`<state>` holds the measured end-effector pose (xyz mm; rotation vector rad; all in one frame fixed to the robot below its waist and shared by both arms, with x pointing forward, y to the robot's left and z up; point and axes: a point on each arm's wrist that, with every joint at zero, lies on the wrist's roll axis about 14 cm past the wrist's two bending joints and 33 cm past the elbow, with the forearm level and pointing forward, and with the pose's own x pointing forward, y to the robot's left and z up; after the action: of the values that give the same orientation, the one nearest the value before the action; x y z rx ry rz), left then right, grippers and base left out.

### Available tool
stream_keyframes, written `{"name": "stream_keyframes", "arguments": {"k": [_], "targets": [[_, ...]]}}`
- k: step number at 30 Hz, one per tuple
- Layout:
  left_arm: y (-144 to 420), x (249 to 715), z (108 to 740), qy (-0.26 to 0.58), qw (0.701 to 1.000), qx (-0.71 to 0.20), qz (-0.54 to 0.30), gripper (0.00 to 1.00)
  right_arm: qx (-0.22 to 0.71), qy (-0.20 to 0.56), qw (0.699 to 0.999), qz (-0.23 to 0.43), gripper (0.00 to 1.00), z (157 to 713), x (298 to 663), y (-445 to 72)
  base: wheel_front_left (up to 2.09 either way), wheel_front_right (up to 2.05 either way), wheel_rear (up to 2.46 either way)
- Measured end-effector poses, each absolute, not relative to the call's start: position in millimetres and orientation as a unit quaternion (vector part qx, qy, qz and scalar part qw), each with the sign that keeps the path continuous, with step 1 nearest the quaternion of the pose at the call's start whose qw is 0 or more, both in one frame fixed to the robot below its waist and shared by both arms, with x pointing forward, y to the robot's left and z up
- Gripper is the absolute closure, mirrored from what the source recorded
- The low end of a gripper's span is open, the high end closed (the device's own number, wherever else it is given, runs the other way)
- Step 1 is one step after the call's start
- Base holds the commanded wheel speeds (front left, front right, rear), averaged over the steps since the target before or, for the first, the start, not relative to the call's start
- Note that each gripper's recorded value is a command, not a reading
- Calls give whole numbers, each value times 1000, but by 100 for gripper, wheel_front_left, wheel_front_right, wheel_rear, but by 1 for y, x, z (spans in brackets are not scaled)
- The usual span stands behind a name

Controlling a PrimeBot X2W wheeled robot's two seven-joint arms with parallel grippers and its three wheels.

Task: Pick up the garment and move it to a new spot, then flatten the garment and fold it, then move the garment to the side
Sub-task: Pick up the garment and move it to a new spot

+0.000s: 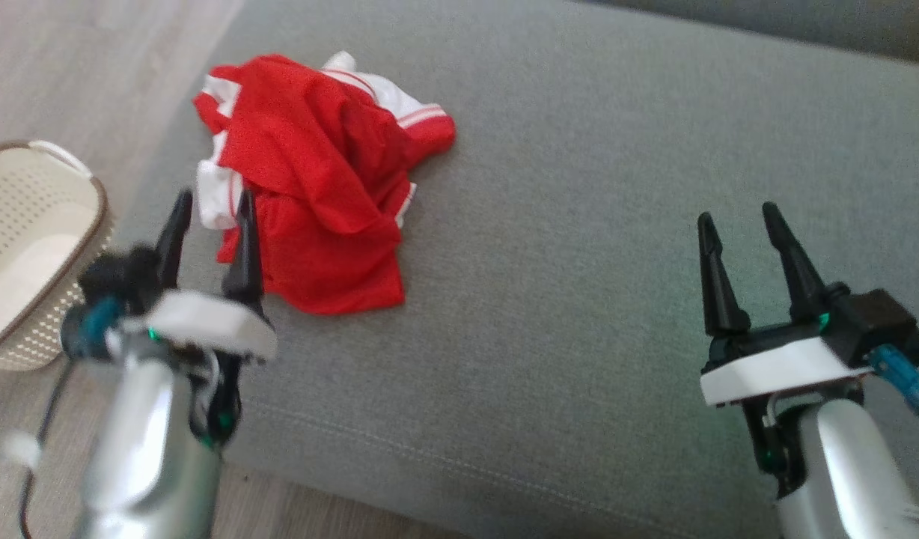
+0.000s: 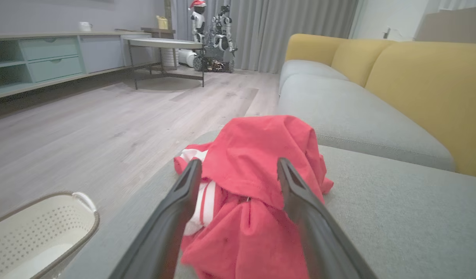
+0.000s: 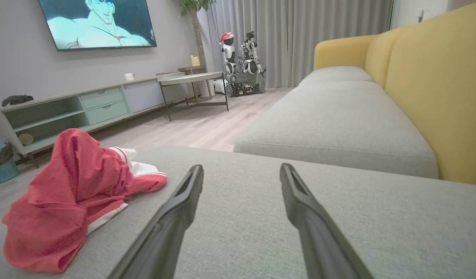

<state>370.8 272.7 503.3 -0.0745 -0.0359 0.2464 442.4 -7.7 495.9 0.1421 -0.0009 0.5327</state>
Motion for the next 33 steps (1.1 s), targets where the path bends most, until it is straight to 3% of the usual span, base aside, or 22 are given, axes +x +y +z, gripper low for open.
{"name": "stream_keyframes", "arguments": {"k": [12, 19, 26, 27, 28, 29, 33], "targets": [[272, 473, 466, 136, 990, -15, 43, 0, 58, 31, 974, 218, 0, 467, 468, -45, 0, 0, 0], [260, 490, 421, 249, 968, -16, 19, 0, 44, 50, 976, 208, 0, 452, 472, -58, 0, 0, 0], [267, 489, 393, 302, 953, 3, 22, 0, 43, 50, 977, 203, 0, 452, 473, -63, 0, 0, 0], [267, 489, 390, 307, 952, 6, 21, 39, 43, 50, 977, 203, 0, 451, 473, -64, 0, 0, 0], [267, 489, 388, 310, 951, 8, 21, 39, 43, 50, 977, 202, 0, 451, 473, -64, 0, 0, 0], [268, 489, 387, 312, 950, 7, 22, 100, 43, 50, 977, 202, 0, 451, 472, -64, 0, 0, 0], [269, 493, 397, 281, 959, 9, 22, 100, 42, 46, 977, 202, 0, 455, 471, -64, 0, 0, 0]]}}
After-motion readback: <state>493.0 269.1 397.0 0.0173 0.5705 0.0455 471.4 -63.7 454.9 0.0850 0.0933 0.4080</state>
